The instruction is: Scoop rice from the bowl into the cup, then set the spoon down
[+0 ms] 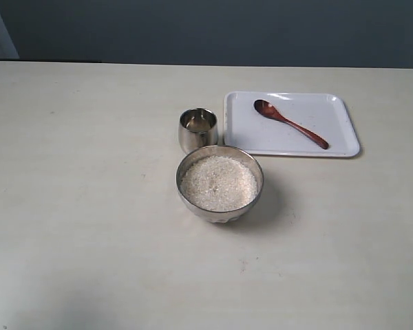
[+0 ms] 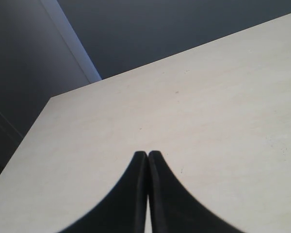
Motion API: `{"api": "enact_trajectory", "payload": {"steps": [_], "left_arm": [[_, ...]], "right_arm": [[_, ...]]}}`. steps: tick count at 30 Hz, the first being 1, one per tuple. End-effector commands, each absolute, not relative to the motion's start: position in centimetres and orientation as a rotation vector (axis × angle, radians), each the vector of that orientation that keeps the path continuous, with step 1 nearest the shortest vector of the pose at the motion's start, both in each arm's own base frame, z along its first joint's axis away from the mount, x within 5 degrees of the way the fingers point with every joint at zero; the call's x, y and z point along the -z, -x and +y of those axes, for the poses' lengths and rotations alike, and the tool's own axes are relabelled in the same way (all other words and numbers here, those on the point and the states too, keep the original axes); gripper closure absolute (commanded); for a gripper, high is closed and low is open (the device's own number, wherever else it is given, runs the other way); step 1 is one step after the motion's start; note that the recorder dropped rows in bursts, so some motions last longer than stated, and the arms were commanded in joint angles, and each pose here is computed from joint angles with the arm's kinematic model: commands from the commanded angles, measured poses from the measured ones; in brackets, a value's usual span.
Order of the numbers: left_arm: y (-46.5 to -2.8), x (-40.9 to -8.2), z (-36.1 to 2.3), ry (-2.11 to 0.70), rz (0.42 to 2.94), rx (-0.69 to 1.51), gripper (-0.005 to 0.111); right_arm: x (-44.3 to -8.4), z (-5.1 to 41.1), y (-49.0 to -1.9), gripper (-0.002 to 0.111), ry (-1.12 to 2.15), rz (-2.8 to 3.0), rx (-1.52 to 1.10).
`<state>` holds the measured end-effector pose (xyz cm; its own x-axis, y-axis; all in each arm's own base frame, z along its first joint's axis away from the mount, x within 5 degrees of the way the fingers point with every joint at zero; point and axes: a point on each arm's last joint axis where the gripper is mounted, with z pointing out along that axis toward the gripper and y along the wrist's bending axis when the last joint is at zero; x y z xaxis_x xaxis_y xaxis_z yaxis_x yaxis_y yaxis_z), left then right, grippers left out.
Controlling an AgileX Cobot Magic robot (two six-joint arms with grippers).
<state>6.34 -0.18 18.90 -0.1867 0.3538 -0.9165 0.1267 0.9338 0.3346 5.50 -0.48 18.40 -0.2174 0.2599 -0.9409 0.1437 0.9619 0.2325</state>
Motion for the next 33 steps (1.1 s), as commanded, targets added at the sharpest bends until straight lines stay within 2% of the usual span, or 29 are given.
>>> {"api": "enact_trajectory", "payload": {"steps": [1,33], "left_arm": [[-6.32,-18.89,-0.26,-0.365,1.754,-0.197,0.106],[-6.32,-18.89,-0.26,-0.365,1.754,-0.197,0.106]], "right_arm": [[-18.41,-0.51,-5.49,0.108,-0.298,1.788,-0.103],[-18.41,-0.51,-5.49,0.108,-0.298,1.788,-0.103]]}}
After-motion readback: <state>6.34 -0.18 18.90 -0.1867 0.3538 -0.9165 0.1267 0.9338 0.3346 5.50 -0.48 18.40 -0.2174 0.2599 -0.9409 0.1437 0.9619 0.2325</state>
